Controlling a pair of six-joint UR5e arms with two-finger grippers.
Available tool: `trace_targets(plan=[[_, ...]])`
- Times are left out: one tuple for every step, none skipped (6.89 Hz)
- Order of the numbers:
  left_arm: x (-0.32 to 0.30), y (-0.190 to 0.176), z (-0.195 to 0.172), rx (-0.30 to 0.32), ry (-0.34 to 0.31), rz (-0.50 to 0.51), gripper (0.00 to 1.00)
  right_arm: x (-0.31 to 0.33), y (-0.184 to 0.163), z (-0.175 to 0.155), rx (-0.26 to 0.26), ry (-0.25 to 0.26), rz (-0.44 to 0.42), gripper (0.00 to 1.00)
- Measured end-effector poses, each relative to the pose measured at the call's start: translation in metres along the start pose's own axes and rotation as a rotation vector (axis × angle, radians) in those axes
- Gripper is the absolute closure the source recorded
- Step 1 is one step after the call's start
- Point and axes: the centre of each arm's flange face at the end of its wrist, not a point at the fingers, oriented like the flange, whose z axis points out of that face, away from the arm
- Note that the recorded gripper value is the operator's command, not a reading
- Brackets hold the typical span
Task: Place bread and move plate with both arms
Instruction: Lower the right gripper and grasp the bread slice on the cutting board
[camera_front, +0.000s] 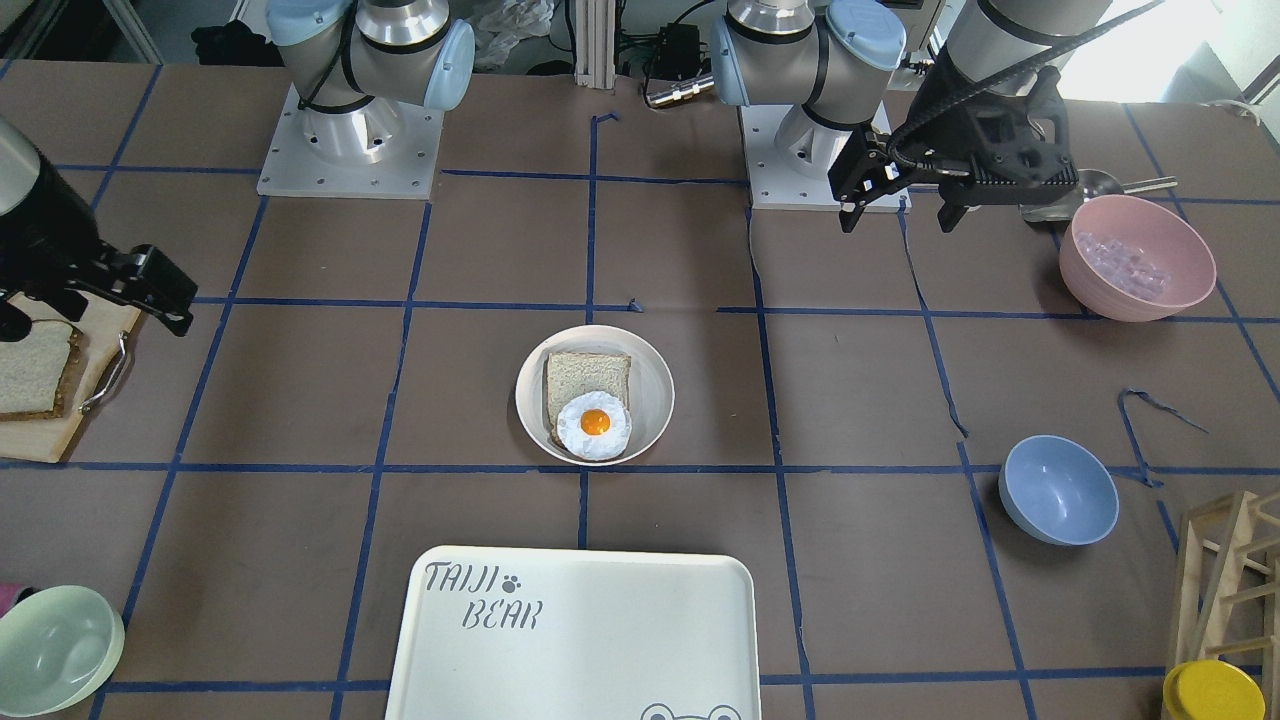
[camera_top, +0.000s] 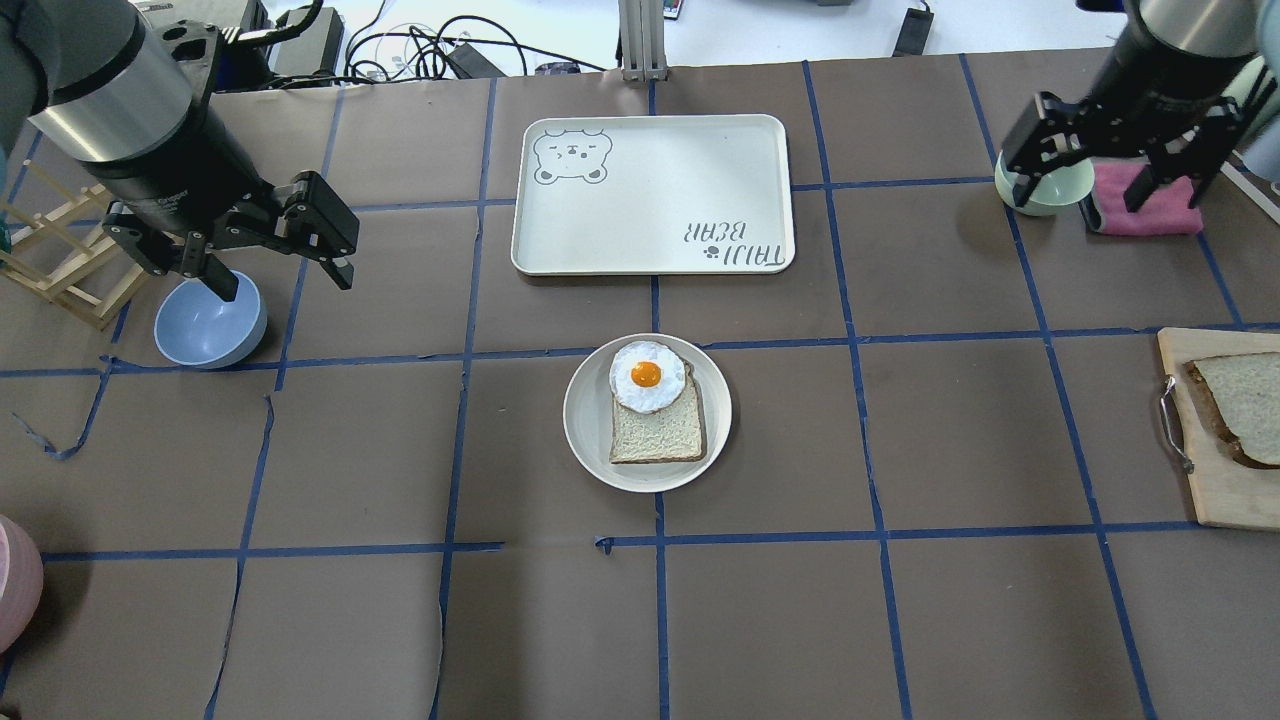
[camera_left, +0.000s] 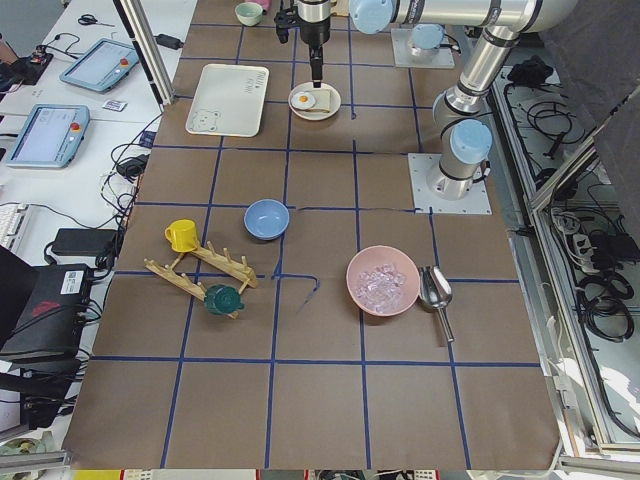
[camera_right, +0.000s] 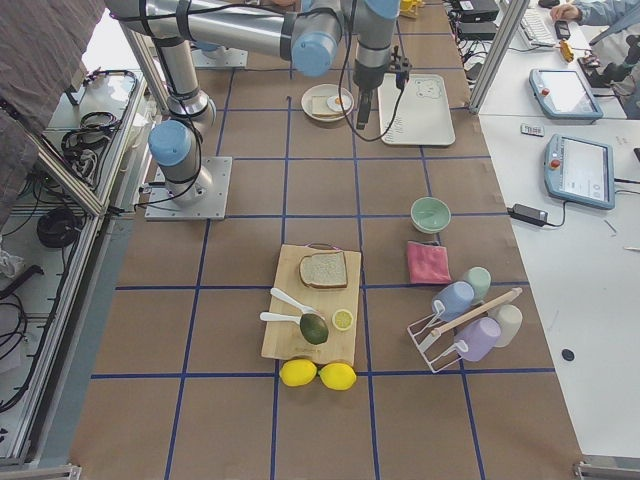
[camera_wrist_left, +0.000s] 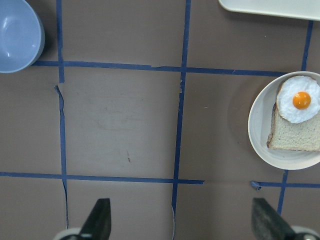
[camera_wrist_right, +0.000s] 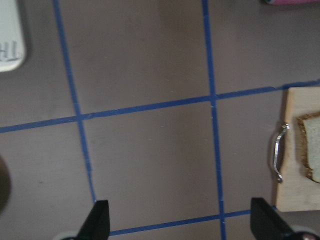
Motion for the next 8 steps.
trace_targets(plan=[[0.0,0.0,0.0,0.001,-0.001,0.0,0.0,0.047,0.002,0.031,-0.024,0.091,0.016,0.06],[0.0,0.0,0.0,-0.001,-0.002,0.001,0.0,0.087,0.006,0.064,-0.022,0.154,0.007,0.05],[-0.001,0.0,0.0,-0.002,-0.003,0.0,0.0,0.127,0.013,0.105,-0.008,0.158,0.011,0.06],[-0.001,0.001,0.0,-0.004,-0.003,0.0,0.0,0.157,0.022,0.15,0.016,0.13,0.007,0.14],[-0.001,0.001,0.001,-0.006,-0.011,0.001,0.0,0.176,0.028,0.188,0.029,0.108,-0.013,0.22],[-0.003,0.001,0.001,-0.007,-0.028,0.001,0.0,0.19,0.032,0.216,0.017,0.091,-0.034,0.32],[-0.004,0.001,0.001,-0.009,-0.038,0.001,0.0,0.196,0.034,0.234,-0.003,0.079,-0.069,0.37],[-0.004,0.001,0.001,-0.01,-0.042,0.001,0.0,0.2,0.035,0.242,-0.018,0.077,-0.108,0.41]])
